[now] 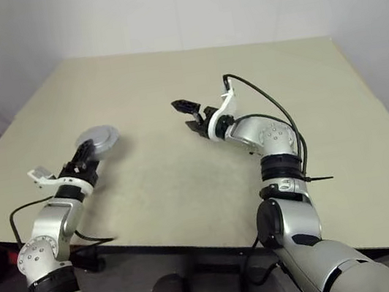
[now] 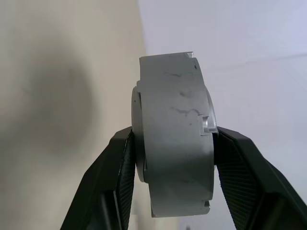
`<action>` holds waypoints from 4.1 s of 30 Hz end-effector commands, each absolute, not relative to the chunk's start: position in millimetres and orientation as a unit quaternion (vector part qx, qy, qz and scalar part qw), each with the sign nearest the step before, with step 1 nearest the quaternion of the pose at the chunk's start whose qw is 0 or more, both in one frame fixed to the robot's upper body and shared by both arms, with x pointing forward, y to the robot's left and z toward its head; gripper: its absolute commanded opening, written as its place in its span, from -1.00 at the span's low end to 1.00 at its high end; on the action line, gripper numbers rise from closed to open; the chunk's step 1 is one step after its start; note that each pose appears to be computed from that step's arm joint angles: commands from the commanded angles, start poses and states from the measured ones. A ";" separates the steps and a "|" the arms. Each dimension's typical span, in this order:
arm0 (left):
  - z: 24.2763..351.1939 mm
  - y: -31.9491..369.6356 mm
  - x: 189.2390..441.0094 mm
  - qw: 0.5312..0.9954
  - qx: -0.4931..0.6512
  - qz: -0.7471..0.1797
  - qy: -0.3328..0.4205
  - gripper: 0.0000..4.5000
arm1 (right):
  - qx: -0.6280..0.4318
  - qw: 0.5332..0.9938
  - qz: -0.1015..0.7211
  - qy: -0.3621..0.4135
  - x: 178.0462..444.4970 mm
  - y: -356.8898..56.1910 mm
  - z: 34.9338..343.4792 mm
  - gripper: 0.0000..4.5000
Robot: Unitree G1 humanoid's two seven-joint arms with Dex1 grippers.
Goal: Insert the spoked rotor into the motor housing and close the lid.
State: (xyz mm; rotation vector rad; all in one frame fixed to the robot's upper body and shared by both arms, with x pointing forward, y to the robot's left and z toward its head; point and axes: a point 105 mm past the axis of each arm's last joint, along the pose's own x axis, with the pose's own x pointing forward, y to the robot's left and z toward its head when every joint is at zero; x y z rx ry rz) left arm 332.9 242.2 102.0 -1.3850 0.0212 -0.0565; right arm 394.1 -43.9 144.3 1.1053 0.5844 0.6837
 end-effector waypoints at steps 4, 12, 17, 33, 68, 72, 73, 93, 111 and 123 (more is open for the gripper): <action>108.7 260.2 333.9 0.776 -0.630 0.007 -0.015 -0.05 | 0.502 0.760 0.325 0.254 396.5 -42.4 156.7 0.98; 93.3 272.0 335.4 0.771 -0.634 0.057 -0.003 -0.05 | 0.499 0.763 0.322 0.256 397.4 -42.9 155.0 0.98; 89.4 273.8 334.2 0.769 -0.636 0.067 0.002 -0.05 | 0.497 0.764 0.321 0.257 397.3 -43.3 154.6 0.98; 72.0 270.8 319.2 0.761 -0.641 0.100 0.018 0.95 | 0.493 0.767 0.315 0.263 398.9 -44.8 150.2 1.00; 106.9 144.3 301.5 0.779 -0.576 -0.106 0.224 0.95 | 0.414 0.823 0.290 0.257 406.8 -57.9 118.9 1.00; 123.3 146.9 311.6 0.876 -0.418 -0.163 0.177 0.95 | 0.327 0.873 0.301 0.200 411.8 -76.4 121.0 1.00; 129.2 147.9 314.7 0.896 -0.373 -0.180 0.158 0.95 | 0.296 0.886 0.307 0.181 413.0 -86.1 122.6 1.00; 133.4 118.4 329.6 0.917 -0.049 -0.390 0.070 0.95 | -0.038 0.753 0.629 0.188 310.3 -148.7 96.4 1.00; 117.9 105.0 321.4 0.886 -0.052 -0.452 0.091 0.95 | -0.036 0.785 0.595 0.167 326.2 -142.9 94.9 1.00; 114.2 100.2 313.2 0.885 -0.059 -0.451 0.100 0.95 | -0.030 0.800 0.581 0.147 332.3 -135.8 96.1 1.00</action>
